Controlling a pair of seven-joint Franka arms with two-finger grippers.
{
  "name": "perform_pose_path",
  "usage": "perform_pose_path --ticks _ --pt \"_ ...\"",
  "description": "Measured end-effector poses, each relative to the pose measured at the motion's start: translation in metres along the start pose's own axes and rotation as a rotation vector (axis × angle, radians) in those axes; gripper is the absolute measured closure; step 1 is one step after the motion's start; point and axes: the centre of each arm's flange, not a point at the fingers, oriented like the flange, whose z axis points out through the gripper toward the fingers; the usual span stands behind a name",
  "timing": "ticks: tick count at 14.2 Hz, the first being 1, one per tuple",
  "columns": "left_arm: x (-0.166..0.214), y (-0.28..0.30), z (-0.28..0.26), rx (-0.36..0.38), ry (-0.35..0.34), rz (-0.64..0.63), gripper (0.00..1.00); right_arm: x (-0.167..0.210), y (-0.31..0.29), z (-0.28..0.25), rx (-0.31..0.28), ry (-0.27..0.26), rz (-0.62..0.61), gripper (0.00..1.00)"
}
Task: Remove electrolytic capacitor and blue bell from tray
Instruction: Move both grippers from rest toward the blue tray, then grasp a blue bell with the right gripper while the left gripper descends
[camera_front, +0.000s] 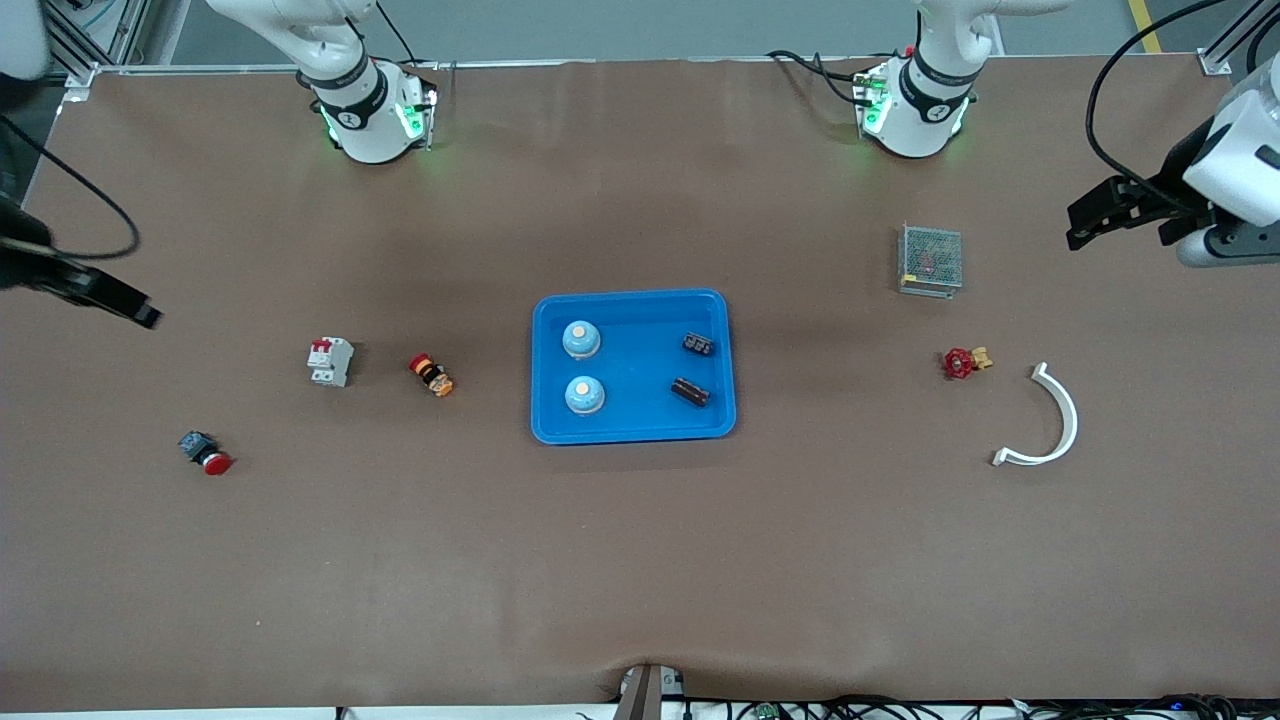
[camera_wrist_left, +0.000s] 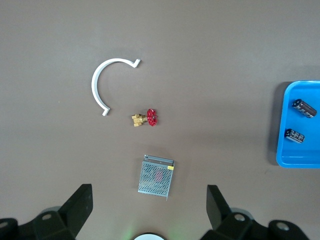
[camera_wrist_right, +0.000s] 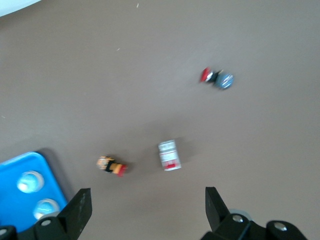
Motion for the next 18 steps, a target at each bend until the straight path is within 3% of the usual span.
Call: perform_pose_path --ticks 2,6,11,14,18 --pt "0.005 0.013 0.015 0.006 -0.037 -0.017 0.0 -0.004 -0.001 0.042 0.036 -0.058 0.098 0.0" --pt "0.004 0.055 0.043 0.03 -0.1 -0.069 0.0 -0.019 -0.02 0.069 0.029 -0.097 0.341 0.0" --pt "-0.004 0.098 0.077 0.06 -0.139 -0.149 0.0 -0.094 -0.147 0.117 0.016 -0.046 0.565 0.0" --pt "-0.005 0.128 0.112 0.081 -0.162 -0.226 0.0 -0.137 -0.2 0.182 -0.068 -0.027 0.647 0.0" --pt "-0.006 0.171 0.153 0.094 -0.175 -0.308 0.0 -0.164 -0.248 0.27 -0.079 -0.005 0.751 0.0"
